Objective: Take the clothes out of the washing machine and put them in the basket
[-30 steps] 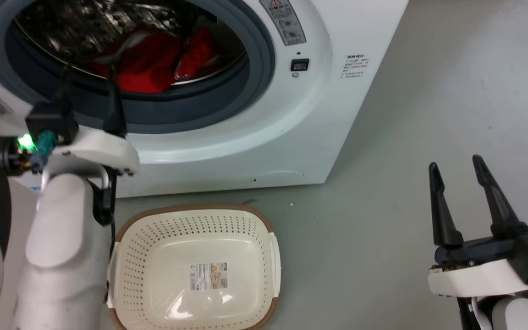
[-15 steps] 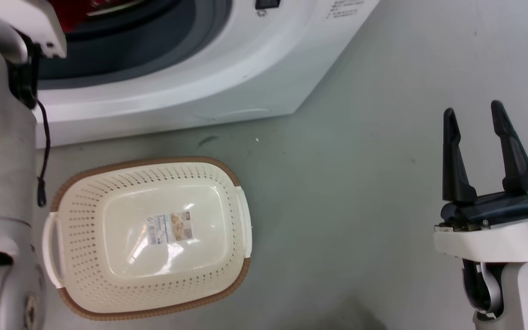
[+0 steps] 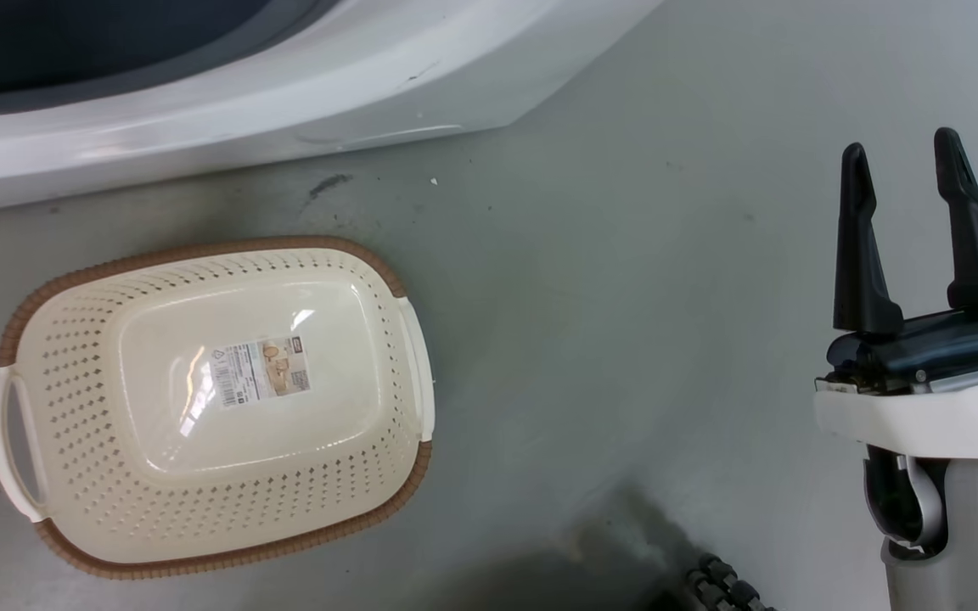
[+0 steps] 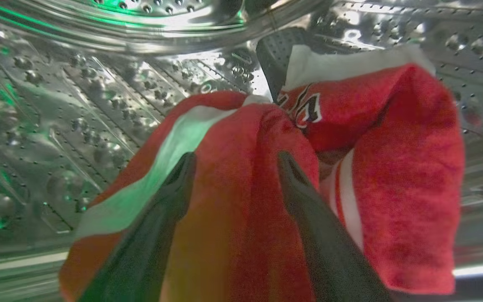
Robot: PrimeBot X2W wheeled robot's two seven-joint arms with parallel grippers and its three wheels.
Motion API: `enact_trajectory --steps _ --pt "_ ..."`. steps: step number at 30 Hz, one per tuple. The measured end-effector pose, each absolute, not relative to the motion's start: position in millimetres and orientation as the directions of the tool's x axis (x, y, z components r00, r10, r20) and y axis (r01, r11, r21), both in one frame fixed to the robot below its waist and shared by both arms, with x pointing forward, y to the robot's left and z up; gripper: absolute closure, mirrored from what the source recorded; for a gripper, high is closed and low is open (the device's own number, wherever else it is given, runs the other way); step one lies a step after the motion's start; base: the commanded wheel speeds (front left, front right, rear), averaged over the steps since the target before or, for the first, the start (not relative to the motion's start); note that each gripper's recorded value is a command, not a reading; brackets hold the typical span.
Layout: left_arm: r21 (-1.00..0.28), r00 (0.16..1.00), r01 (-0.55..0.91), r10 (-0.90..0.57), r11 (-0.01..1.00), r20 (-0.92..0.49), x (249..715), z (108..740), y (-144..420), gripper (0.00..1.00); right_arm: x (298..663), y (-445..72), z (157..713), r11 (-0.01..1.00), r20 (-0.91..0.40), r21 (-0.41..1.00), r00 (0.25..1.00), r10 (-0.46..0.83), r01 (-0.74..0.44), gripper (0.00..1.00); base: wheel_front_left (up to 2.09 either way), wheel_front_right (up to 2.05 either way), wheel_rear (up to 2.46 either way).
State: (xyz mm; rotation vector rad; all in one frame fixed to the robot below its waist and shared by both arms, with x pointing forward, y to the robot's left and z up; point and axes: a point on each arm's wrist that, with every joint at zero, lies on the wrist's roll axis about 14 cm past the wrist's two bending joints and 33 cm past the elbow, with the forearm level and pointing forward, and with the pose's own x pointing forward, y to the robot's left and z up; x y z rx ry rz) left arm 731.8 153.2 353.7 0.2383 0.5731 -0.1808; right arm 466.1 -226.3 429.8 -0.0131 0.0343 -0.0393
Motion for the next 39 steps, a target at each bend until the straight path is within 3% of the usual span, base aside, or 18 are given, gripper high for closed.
enact_trajectory --steps 11,19,20,21,22,30,39 --pt "0.118 0.657 0.254 -0.082 0.96 -0.75 727.4 306.2 145.0 0.0 469.3 -231.7 409.4 0.999 -0.077 -0.019 0.996 -0.053 0.051 0.0 0.0 0.0 0.0" --pt "0.117 0.643 0.248 -0.073 0.962 -0.762 726.6 300.1 150.7 0.0 471.6 -232.3 405.8 0.998 -0.08 -0.018 0.995 -0.054 0.052 0.0 0.0 0.0 0.0" --pt "0.117 0.643 0.249 -0.074 0.961 -0.762 726.4 299.8 150.7 0.16 471.7 -232.4 405.6 0.998 -0.08 -0.018 0.995 -0.054 0.053 0.0 0.0 0.0 0.0" --pt "0.118 0.643 0.251 -0.074 0.961 -0.763 726.1 299.6 150.3 0.63 471.7 -232.4 405.4 0.998 -0.081 -0.018 0.995 -0.054 0.053 0.0 0.0 0.0 0.0" --pt "0.124 0.647 0.254 -0.073 0.959 -0.759 726.3 299.8 150.3 1.0 471.8 -232.4 405.4 0.998 -0.08 -0.018 0.995 -0.054 0.053 0.0 0.0 0.0 0.0" --pt "0.151 0.707 0.261 -0.083 0.953 -0.702 726.3 306.6 150.5 1.0 473.3 -229.6 408.9 0.999 -0.07 -0.02 0.997 -0.045 0.044 0.0 0.0 0.0 0.0" --pt "0.168 0.809 0.258 -0.118 0.952 -0.576 734.3 355.1 147.5 1.0 471.7 -224.2 430.0 0.999 -0.025 -0.019 0.999 -0.03 0.029 0.0 0.0 0.0 0.0"
